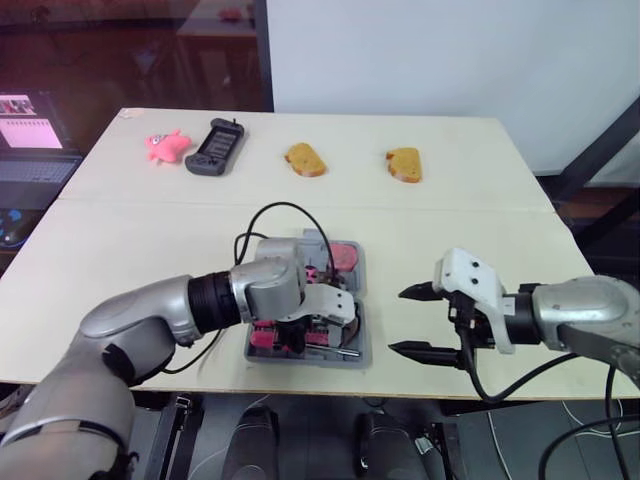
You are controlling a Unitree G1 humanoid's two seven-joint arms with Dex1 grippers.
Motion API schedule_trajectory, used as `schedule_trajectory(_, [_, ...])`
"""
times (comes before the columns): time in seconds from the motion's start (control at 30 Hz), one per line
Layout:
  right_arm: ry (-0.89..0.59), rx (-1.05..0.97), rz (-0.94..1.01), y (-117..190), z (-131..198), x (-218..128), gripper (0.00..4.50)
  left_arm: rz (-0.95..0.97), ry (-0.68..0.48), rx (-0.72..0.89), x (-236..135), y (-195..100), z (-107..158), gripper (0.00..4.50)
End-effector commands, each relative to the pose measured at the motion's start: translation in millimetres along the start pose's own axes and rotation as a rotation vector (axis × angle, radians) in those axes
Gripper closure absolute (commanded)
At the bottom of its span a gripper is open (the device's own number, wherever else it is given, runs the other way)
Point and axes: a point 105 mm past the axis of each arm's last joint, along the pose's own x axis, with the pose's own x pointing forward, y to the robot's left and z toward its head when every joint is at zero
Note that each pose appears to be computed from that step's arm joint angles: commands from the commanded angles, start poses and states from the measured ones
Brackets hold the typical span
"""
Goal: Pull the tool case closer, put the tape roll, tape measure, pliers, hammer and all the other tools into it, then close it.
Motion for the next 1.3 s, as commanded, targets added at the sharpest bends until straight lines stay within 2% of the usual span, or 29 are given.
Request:
schedule_trajectory(0.03, [-0.017, -0.018, -0.001, 0, 5, -1, 0.00, -0.001, -0.018, 0.044, -5, -6, 12, 4.13])
schedule_trajectory(0.4, [-0.013, -0.025, 0.009, 0, 5, 0, 0.00, 0.026, -0.027, 0.020, -16, -7, 12, 4.13])
schedule_trajectory(0.77, [-0.015, -0.026, 0.012, 0, 3, 3, 0.00, -0.009, -0.014, -0.066, 3, -7, 4, 4.13])
schedule_trajectory(1.13, [-0.023, -0.040, 0.011, -5, 7, 4, 0.00, 0.020, -0.026, -0.074, 2, -3, 3, 4.13])
schedule_trajectory(1.2, [-0.023, -0.041, 0.013, -5, 7, 5, 0.00, 0.047, -0.032, -0.072, -1, 1, 4, 3.12])
schedule_trajectory(1.3, [-0.025, -0.041, 0.017, -5, 8, 5, 0.00, 0.061, -0.055, -0.083, -12, 3, 6, 1.82])
